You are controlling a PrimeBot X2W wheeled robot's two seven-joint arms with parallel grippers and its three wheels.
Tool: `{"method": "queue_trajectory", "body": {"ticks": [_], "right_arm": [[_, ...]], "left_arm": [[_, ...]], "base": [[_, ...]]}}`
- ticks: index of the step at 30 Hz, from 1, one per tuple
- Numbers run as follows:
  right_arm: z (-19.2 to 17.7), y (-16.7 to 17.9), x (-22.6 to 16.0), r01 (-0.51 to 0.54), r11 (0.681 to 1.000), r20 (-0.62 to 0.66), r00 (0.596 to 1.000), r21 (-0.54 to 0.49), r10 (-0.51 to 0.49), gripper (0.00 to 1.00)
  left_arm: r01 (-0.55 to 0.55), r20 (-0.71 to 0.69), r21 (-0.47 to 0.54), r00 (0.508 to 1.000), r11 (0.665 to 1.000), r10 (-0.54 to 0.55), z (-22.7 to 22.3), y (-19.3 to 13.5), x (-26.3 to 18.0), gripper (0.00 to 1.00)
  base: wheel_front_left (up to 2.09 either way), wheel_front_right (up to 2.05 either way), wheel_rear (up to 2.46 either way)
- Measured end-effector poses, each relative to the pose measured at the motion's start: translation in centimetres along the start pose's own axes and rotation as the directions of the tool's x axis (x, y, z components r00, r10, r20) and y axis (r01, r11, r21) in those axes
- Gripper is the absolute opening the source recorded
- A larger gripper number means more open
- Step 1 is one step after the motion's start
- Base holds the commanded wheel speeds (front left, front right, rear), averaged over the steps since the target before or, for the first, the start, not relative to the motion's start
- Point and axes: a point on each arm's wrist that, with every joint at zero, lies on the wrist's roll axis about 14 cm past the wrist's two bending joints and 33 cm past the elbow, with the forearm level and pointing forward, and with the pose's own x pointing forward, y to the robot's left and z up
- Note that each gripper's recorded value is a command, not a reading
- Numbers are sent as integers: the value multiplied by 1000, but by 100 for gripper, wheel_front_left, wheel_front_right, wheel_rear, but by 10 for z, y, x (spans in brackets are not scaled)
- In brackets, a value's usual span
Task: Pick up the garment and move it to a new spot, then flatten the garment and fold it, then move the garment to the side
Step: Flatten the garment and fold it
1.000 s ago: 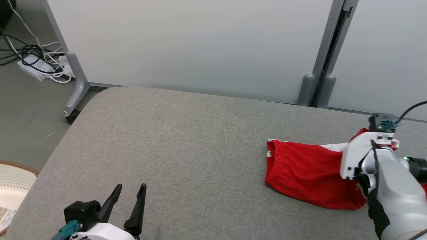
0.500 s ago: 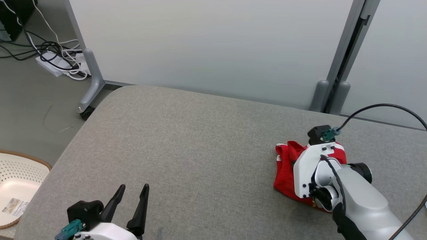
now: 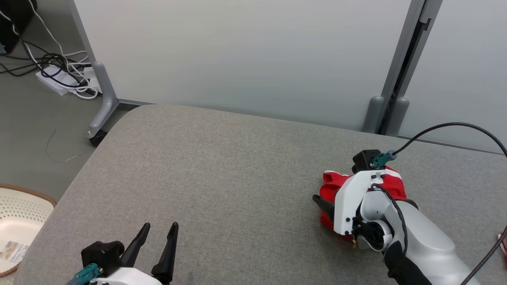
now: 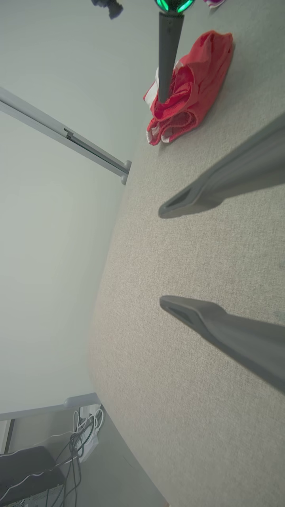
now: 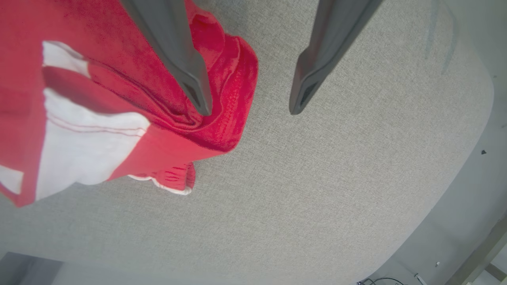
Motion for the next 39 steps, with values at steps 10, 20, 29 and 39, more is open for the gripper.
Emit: {"method": "queue_trajectory", "body": {"ticks": [10,20,29,39], "right_arm": [[64,-48,-32,110,994,250,962,2,-107,100],[-14,-118,-29,302,952,98,947,50,-305,0],[-28,-103,-11,282,959,13,959,-28,-282,0],[-11,-87,0,250,968,30,968,-15,-249,0]], "left_arm": [[11,15,9,1000,1000,-11,2,-2,-2,100],[-3,14,11,1000,1000,3,3,0,3,100],[-17,-10,14,1000,1000,17,-1,4,4,100],[-20,-16,8,1000,1000,20,-3,5,-1,100]], "base": [[0,0,0],[0,0,0],[0,0,0],[0,0,0]]}}
